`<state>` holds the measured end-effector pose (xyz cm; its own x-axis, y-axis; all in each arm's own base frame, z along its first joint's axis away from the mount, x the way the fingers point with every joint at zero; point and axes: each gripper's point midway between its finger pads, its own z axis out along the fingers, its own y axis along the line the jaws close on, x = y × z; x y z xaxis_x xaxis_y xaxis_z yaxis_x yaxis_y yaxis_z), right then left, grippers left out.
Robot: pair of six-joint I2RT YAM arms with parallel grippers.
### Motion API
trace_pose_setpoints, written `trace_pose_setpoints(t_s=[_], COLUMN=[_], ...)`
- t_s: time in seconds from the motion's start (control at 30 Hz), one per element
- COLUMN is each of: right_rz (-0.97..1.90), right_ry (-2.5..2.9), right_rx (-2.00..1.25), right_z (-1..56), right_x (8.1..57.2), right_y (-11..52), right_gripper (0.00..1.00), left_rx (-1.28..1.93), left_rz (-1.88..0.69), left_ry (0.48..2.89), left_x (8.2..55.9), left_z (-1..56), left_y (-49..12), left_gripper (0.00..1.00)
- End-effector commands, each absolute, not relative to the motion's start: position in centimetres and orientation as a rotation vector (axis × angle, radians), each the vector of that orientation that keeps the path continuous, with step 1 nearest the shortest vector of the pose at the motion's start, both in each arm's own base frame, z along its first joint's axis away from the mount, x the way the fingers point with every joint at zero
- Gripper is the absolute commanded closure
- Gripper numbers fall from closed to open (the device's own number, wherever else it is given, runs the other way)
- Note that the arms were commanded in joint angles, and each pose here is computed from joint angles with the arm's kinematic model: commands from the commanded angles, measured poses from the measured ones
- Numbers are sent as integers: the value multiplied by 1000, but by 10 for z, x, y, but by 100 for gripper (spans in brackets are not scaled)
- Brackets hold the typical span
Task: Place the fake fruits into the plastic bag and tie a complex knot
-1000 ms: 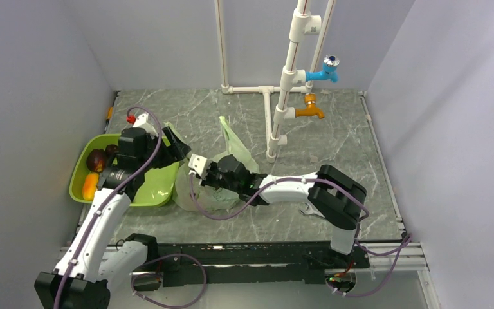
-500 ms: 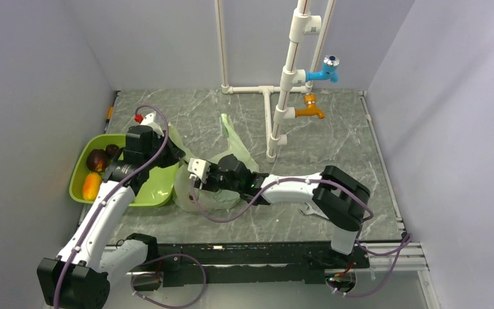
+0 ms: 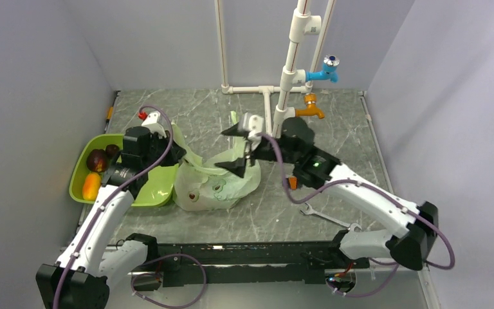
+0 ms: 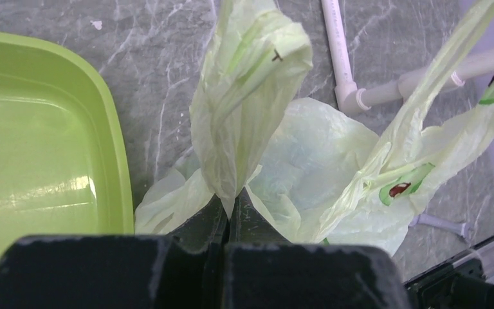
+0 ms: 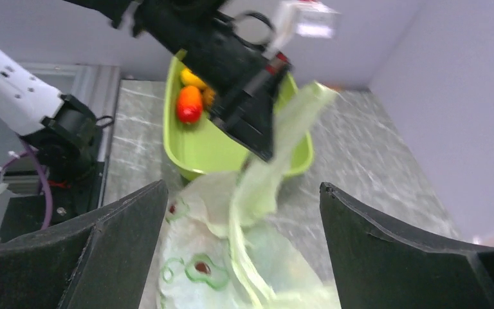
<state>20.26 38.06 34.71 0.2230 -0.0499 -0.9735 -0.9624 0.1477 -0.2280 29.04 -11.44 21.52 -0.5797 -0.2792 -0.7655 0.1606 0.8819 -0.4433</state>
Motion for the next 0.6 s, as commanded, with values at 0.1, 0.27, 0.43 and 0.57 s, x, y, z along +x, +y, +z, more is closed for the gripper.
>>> trace_pose_setpoints(t_s=[0.1, 0.27, 0.43, 0.57], right_rz=[939, 914, 942, 987], right_ry=[1562, 1647, 1675, 1704], right_rx=[-1146, -1161, -1175, -1156], right_z=[289, 261, 248, 237], right_x=[225, 235, 251, 268], right_y=[306, 281, 284, 285], right_gripper=[4, 4, 4, 4], left_rx=[193, 305, 439, 615], left_rz=[-635, -640, -676, -691], left_ry=[1985, 1958, 1909, 1845], left_x=[278, 274, 271, 268], left_z=[233, 233, 231, 230], left_y=[-125, -129, -139, -148], left_gripper=[100, 100, 100, 100])
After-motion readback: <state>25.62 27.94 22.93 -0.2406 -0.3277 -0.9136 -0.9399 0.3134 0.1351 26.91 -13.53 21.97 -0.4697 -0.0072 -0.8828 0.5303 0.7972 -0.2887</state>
